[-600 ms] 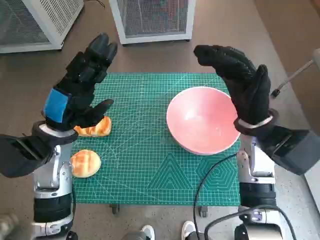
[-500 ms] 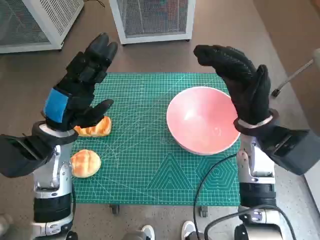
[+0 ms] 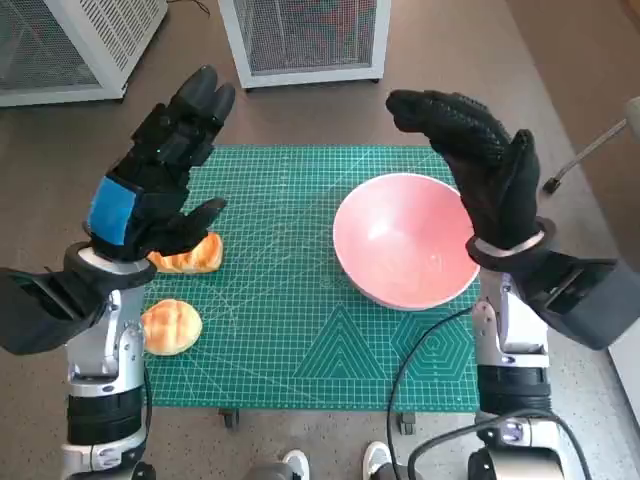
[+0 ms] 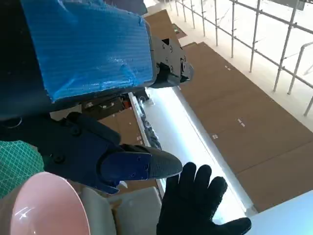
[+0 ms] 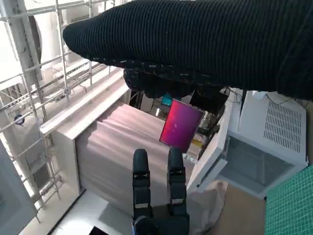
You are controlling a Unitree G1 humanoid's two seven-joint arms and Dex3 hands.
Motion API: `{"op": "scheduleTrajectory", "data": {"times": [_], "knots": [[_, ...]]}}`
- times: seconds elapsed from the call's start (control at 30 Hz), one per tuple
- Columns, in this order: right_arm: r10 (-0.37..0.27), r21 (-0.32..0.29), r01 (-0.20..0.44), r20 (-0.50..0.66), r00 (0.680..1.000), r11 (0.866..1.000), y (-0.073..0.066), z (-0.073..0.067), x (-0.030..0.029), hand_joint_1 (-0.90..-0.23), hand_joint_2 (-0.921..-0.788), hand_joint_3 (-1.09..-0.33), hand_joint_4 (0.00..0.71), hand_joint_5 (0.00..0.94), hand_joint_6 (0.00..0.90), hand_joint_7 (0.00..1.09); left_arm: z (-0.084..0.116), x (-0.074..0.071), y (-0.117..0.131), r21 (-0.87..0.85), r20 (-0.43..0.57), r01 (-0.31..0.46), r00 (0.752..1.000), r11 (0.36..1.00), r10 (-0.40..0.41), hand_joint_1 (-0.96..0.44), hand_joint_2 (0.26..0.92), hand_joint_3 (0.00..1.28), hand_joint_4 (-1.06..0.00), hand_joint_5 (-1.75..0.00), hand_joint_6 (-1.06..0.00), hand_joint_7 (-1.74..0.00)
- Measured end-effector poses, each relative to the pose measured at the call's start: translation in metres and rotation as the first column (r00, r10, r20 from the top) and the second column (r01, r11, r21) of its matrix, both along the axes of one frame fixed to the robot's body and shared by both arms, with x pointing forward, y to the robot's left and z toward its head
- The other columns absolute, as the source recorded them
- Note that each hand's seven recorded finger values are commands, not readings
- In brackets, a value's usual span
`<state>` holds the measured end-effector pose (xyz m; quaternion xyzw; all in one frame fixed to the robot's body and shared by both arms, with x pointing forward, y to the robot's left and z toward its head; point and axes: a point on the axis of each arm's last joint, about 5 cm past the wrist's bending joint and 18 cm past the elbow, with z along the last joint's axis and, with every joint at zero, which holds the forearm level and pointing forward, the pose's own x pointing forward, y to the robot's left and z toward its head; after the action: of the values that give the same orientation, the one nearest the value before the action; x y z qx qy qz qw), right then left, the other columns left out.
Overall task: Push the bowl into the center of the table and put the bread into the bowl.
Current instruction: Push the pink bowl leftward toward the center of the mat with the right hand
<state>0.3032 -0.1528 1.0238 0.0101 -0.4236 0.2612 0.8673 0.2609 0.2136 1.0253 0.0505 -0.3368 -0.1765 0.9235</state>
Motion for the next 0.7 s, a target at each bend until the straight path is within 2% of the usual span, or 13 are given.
{"op": "scheduleTrajectory", "data": {"times": [0.43,0.7], "knots": [[0.000,0.001,0.000,0.003,1.000,1.000,0.000,0.000,-0.0005,-0.698,-0.921,-0.734,0.176,0.003,0.261,0.08,0.004,0.004,-0.011,-0.009,0.012,0.010,1.000,1.000,-0.010,-0.64,0.921,0.30,-0.17,0.00,-0.27,-0.02],[-0.019,0.004,0.019,0.004,1.000,1.000,-0.005,-0.001,-0.0011,-0.689,-0.921,-0.749,0.171,0.000,0.252,0.08,0.006,0.008,-0.025,0.009,0.051,-0.030,0.998,1.000,0.029,-0.65,0.921,0.31,-0.15,0.00,-0.25,-0.01]]}}
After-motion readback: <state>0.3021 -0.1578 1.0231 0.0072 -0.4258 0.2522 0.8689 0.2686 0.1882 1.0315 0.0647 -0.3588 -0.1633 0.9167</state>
